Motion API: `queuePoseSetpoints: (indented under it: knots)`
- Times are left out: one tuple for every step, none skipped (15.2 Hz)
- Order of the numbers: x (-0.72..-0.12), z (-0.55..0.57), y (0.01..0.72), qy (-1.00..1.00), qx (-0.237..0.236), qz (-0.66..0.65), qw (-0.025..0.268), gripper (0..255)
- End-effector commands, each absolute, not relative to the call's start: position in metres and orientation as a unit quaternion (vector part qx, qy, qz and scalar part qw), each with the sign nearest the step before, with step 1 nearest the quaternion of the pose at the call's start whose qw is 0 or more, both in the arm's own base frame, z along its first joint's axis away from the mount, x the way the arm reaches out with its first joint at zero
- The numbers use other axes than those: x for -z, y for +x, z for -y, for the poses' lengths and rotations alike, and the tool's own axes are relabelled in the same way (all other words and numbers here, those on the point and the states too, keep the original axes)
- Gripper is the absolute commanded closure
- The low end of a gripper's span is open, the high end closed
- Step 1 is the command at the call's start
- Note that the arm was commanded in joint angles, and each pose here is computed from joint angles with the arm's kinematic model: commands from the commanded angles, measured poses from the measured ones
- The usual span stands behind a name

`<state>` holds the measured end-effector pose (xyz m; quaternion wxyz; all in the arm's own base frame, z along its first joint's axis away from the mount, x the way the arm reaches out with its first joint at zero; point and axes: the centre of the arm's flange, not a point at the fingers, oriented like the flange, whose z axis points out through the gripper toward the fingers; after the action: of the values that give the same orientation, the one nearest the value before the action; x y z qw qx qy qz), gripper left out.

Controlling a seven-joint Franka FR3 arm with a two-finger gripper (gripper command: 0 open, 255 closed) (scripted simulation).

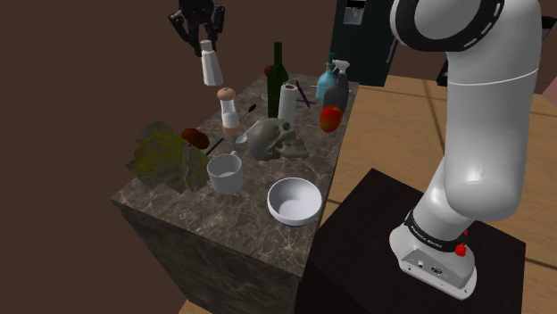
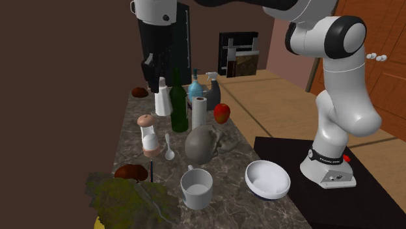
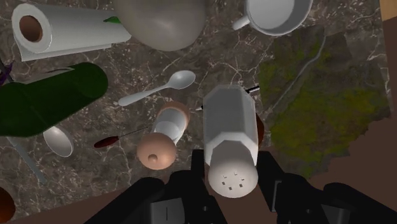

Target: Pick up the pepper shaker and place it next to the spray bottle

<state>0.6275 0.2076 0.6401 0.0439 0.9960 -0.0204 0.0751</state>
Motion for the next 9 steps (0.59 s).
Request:
queuePoseSetpoints:
  knots:
    - [-0.651,-0.207,0.627,0.996,-0.075,0.02,0.044,255]
    - [-0.656,-0.207,0.627,0.996,-0.075,0.02,0.044,255]
    - [-0.661,-0.207,0.627,0.996,-0.075,0.02,0.044,255]
    - [-0.667,-0.207,0.627,0.996,-0.075,0.02,0.044,255]
    - [-0.672,-0.207,0.627,0.996,-0.075,0.02,0.044,255]
    - [-0.677,-0.207,0.627,0.996,-0.075,0.02,0.044,255]
    - [-0.677,-0.193,0.626,0.996,-0.075,0.02,0.044,255]
    - [-0.677,-0.18,0.624,0.996,-0.075,0.02,0.044,255]
    - [-0.677,-0.167,0.623,0.996,-0.075,0.02,0.044,255]
